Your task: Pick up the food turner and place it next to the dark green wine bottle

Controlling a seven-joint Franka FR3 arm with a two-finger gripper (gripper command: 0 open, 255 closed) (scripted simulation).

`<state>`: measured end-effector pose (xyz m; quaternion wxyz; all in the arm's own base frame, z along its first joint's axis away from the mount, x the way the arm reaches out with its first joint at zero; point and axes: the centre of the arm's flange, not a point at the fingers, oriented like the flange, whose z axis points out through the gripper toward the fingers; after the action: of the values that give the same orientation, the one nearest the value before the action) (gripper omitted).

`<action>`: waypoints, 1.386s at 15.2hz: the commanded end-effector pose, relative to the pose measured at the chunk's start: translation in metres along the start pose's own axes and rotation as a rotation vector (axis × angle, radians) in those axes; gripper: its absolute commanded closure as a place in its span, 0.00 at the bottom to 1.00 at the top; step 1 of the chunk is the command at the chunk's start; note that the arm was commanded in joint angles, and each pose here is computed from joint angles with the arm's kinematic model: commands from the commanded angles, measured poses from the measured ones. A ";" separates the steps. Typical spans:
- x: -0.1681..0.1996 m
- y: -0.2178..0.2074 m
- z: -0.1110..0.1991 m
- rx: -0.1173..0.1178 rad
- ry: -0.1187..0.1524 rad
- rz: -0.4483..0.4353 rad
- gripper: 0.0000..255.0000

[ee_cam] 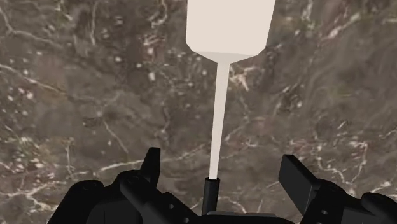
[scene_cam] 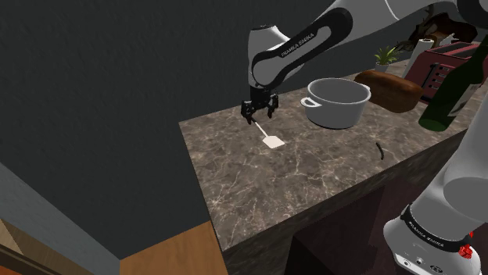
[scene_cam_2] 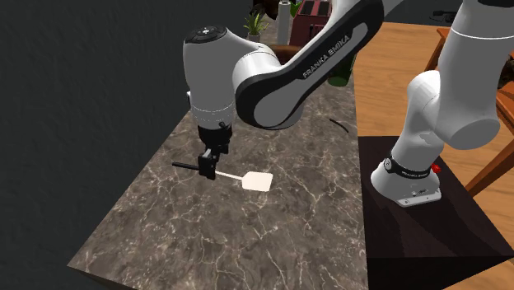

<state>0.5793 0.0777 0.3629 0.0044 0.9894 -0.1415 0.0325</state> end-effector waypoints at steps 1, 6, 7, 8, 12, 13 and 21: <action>0.000 0.000 0.011 0.000 0.001 0.001 0.00; 0.000 0.000 0.025 0.000 0.001 0.001 0.00; 0.000 0.000 0.025 0.000 0.001 0.001 0.00; 0.000 0.000 0.025 0.000 0.001 0.001 0.00; 0.000 0.000 0.024 0.000 0.001 0.001 1.00; 0.000 0.000 0.024 0.000 0.001 0.001 1.00; 0.000 0.000 0.024 0.000 0.001 0.001 1.00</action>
<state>0.5813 0.0774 0.3385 0.0045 0.9893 -0.1419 0.0329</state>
